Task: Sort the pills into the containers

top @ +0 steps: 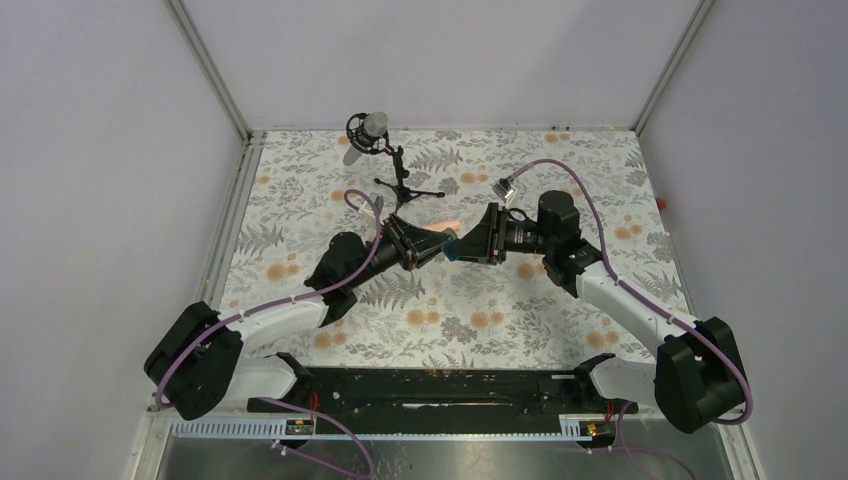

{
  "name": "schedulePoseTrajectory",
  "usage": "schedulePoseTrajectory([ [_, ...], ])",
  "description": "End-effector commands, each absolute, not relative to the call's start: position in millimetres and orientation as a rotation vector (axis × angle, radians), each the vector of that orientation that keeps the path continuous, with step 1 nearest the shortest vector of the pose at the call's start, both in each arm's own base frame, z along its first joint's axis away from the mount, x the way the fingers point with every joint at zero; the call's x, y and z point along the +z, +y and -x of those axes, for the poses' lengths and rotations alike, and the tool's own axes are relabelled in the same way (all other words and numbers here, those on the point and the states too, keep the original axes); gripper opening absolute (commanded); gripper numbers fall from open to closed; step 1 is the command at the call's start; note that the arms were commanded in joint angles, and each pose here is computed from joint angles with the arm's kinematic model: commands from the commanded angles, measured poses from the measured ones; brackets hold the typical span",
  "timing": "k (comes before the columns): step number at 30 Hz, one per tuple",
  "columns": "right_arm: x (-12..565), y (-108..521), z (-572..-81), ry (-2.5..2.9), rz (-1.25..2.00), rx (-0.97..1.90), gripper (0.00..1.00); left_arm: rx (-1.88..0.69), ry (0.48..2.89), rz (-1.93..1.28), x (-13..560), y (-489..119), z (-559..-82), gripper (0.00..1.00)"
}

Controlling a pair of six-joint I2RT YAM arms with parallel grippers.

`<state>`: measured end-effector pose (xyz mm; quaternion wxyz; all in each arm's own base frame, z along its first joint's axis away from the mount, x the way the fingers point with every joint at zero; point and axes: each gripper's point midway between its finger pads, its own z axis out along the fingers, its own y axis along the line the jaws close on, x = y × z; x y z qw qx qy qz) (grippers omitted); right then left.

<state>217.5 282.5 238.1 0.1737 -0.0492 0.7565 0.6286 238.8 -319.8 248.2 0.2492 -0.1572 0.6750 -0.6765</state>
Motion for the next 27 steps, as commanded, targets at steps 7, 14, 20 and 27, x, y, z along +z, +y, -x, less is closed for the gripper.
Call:
schedulePoseTrajectory([
  [7,243.7,284.7,-214.7,2.109,0.201,1.823,0.40,-1.910,1.743,0.372,284.3,-319.8,-237.2,0.00],
  [14,238.9,285.2,-217.2,2.121,0.185,1.816,0.31,-1.912,1.746,0.369,282.4,-320.0,-236.4,0.00],
  [20,241.2,284.4,-219.5,2.121,0.163,1.799,0.58,-1.900,1.747,0.365,280.7,-319.8,-237.6,0.00],
  [27,227.3,264.4,-233.3,2.148,0.064,1.581,0.84,-1.696,1.887,0.368,231.7,-316.0,-245.7,0.00],
])
